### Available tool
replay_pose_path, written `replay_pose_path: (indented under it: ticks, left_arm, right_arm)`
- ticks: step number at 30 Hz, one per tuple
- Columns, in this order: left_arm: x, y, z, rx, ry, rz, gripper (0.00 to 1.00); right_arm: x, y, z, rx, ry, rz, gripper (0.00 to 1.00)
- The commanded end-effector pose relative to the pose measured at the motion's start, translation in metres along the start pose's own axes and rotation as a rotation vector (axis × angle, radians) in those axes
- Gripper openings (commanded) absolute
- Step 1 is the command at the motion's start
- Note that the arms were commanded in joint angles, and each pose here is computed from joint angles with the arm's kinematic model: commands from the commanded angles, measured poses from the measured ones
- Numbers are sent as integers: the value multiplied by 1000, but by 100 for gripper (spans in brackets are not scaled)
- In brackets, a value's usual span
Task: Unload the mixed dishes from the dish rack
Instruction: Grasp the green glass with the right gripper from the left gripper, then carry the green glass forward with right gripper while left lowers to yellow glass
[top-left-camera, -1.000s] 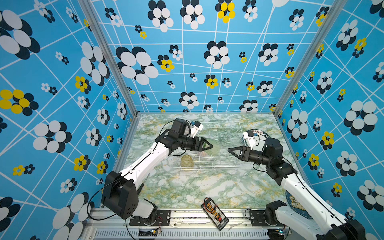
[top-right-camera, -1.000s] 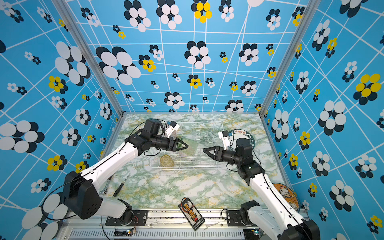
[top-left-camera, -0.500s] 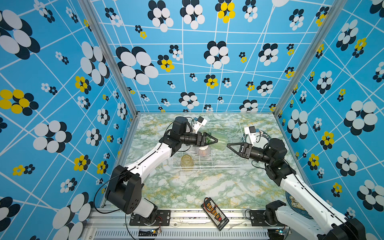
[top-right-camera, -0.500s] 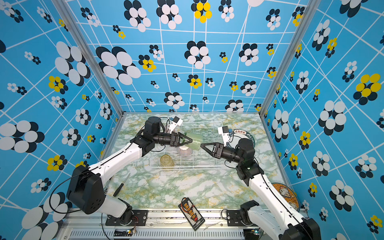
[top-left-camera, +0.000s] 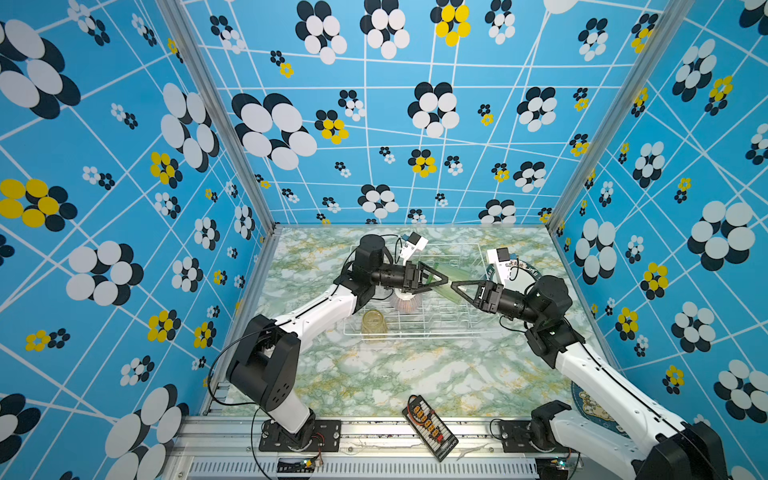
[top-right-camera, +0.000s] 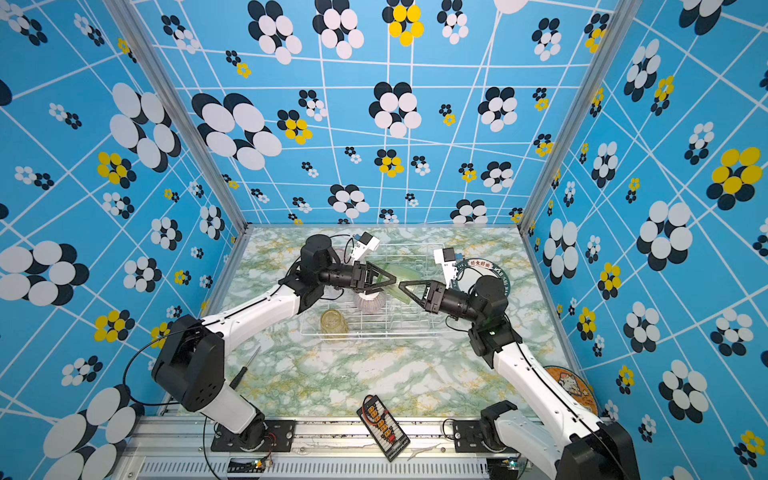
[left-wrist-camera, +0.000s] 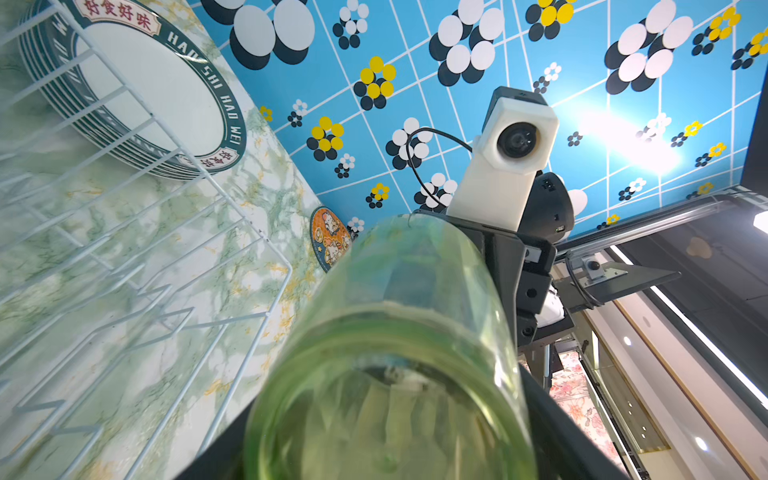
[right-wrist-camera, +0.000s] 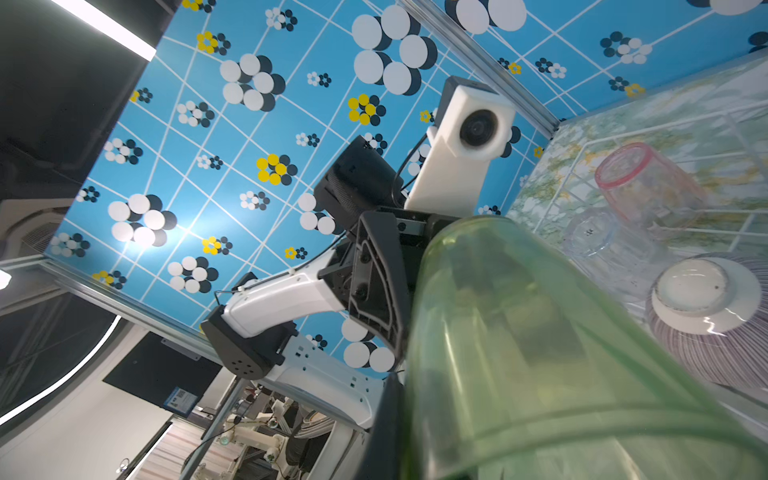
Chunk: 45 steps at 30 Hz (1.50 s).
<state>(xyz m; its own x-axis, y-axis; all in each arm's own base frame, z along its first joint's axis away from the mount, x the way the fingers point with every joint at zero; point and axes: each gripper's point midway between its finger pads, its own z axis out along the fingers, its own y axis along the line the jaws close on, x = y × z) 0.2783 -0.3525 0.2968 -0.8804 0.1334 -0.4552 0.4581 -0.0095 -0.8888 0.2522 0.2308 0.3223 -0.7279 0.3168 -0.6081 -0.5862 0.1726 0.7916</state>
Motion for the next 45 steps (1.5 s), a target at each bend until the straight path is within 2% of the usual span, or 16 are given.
replay_pose_path:
  ticks: [1,3,7,13,14,17,23,25,28,32,34,37,40,43,45]
  left_arm:
    - [2,1,4,12,0,34,41]
    - [3,2,4,9,1,31,42]
    - [5,6,1,-36,-1,36,58]
    - [5,9,-7,-106,-11,43,72]
    - [6,10,-9,-122,-9,51,76]
    - [11,7,-14,-161,2,90,99]
    - [12,-11,-24,-163,-28,181,99]
    - [14,-2,-33,-272,-40,193,100]
    - [18,18,-64,-590,-51,255,100]
    - [22,40,-130,-1073,-77,322,99]
    - [27,43,-156,-1218,-76,331,99]
    - [37,51,-182,-1361,-58,313,99]
    - [50,62,-196,-1442,-16,273,100]
    - [61,73,-203,-1485,21,233,99]
    - [66,78,-203,-1485,37,214,99]
  right_arm:
    - [-5,-2,2,14,-29,6,0]
    - [-6,-3,1,27,-34,5,0]
    - [-6,-5,1,46,-28,5,0]
    - [-3,0,-3,66,-7,-16,0]
    - [-2,1,-4,74,-1,-20,0]
    - [2,3,-7,91,25,-29,0]
    - [8,7,-12,123,61,-37,0]
    - [11,4,-19,194,81,-57,0]
    - [16,-3,-41,378,124,-107,0]
    - [23,-8,-73,587,186,-142,0]
    - [29,-10,-86,671,223,-146,0]
    - [45,-12,-102,773,299,-163,0]
    - [69,-24,-125,918,411,-168,0]
    - [90,-41,-148,1064,503,-149,0]
    - [103,-50,-155,1108,542,-122,0]
